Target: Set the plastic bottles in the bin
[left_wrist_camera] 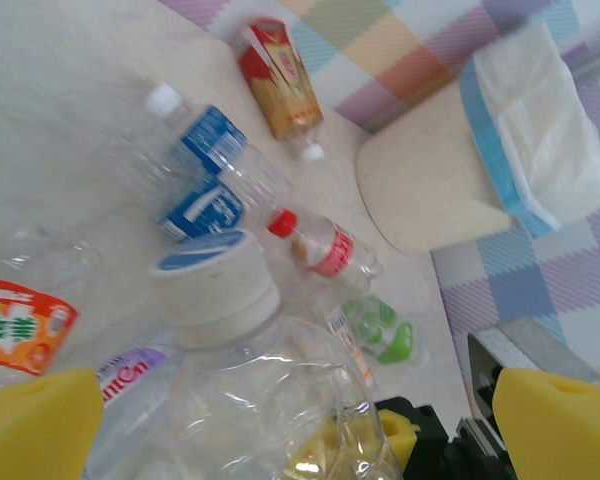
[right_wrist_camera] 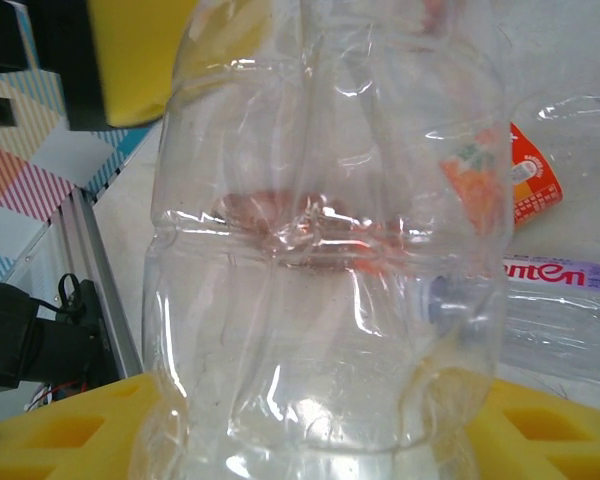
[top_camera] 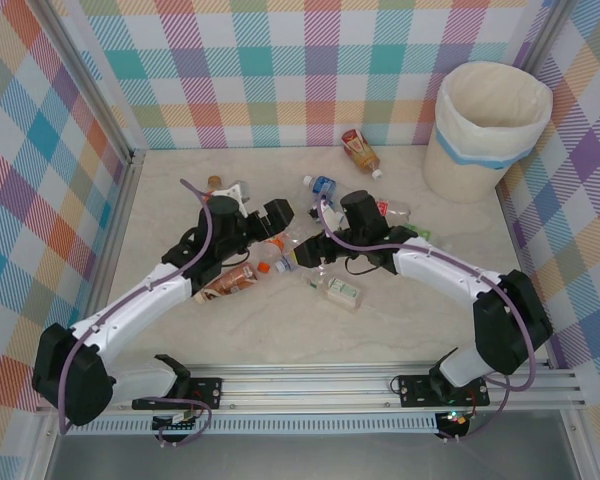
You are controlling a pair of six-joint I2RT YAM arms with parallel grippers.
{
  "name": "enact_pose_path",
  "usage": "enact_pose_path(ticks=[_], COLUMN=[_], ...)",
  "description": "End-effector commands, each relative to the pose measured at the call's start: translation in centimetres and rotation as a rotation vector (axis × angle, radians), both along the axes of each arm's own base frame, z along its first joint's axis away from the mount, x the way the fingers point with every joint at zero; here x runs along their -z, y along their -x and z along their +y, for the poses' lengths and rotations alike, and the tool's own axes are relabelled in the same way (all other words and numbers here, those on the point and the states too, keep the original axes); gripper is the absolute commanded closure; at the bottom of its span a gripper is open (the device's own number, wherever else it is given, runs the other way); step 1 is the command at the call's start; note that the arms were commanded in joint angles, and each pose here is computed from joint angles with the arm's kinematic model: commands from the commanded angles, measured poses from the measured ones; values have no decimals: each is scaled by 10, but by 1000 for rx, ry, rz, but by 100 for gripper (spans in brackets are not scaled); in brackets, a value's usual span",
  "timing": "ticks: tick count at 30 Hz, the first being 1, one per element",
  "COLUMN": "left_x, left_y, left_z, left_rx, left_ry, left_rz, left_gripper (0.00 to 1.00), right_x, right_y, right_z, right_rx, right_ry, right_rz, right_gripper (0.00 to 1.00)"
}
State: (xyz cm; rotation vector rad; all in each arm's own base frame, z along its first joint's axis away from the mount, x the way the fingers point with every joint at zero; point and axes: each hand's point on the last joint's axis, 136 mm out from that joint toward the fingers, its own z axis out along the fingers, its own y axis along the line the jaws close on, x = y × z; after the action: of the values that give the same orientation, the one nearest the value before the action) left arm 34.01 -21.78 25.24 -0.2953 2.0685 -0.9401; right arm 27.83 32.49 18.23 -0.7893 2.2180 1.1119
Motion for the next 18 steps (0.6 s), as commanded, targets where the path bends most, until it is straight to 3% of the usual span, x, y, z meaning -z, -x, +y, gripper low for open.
enact_pose_path(ticks=[1,11,18], left_x=[9,81,90], left_y=[-1,37,53], left_z=[44,73,96], left_rx=[-199,-283,-340], left_ry=[-40,-2,37], left_rz=[36,260,262], left_gripper=[0,0,0], right_x=[0,-57,-122], right_y=[-16,-84,-139], right_z=[-9,-83,-158], right_rx=[58,306,574], right_ry=[-1,-11,29], right_rz=[8,-190,-402], right_gripper=[38,39,40])
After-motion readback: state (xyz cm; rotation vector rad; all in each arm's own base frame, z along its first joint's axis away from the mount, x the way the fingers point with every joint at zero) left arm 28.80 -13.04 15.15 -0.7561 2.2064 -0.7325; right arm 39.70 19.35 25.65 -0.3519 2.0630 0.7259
